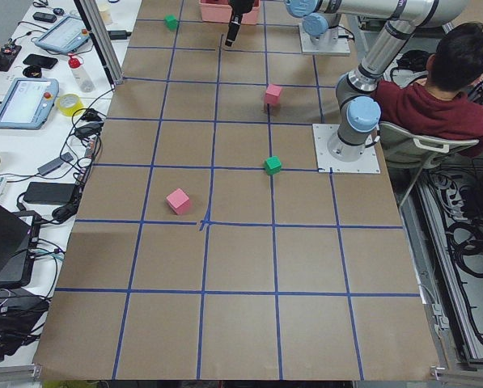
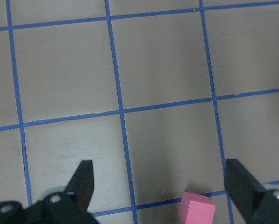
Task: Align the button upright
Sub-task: 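Lower the right gripper into the bin over the yellow-button switch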
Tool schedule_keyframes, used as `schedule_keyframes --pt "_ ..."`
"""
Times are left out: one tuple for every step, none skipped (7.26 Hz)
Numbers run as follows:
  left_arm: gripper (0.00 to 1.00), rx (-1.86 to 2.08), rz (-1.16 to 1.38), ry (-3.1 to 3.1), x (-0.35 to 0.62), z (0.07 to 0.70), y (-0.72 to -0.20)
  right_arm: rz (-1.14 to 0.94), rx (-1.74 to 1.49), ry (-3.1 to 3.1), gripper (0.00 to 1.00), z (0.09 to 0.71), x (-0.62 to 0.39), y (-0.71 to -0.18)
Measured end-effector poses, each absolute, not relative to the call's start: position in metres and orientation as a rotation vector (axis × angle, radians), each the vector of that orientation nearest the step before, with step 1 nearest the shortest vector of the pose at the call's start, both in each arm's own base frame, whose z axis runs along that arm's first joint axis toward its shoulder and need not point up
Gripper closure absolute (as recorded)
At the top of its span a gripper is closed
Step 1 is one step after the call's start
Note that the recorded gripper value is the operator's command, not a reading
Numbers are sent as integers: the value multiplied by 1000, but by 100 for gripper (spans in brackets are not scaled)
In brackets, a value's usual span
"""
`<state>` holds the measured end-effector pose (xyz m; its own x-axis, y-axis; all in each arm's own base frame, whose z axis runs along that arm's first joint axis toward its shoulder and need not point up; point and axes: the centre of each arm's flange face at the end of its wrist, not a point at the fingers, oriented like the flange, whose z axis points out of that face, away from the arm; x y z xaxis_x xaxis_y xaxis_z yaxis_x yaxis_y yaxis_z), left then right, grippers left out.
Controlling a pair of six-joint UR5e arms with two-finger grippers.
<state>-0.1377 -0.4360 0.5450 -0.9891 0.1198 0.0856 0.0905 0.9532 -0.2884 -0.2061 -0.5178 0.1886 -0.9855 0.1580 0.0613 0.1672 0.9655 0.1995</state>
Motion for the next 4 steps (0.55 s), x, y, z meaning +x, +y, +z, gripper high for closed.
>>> schedule_keyframes --pt "0 -163 433 -3004 -138 543 -434 -312 -250 -3070 100 187 -207 -519" --pt "0 -163 433 -3004 -138 543 -433 -307 -245 -3068 100 188 -208 -519" --pt "0 -164 431 -3004 -138 543 -432 -300 -243 -3067 100 191 -208 -520" --pt "0 -164 432 -3004 -138 543 -431 -290 -245 -3067 100 195 -209 -522"
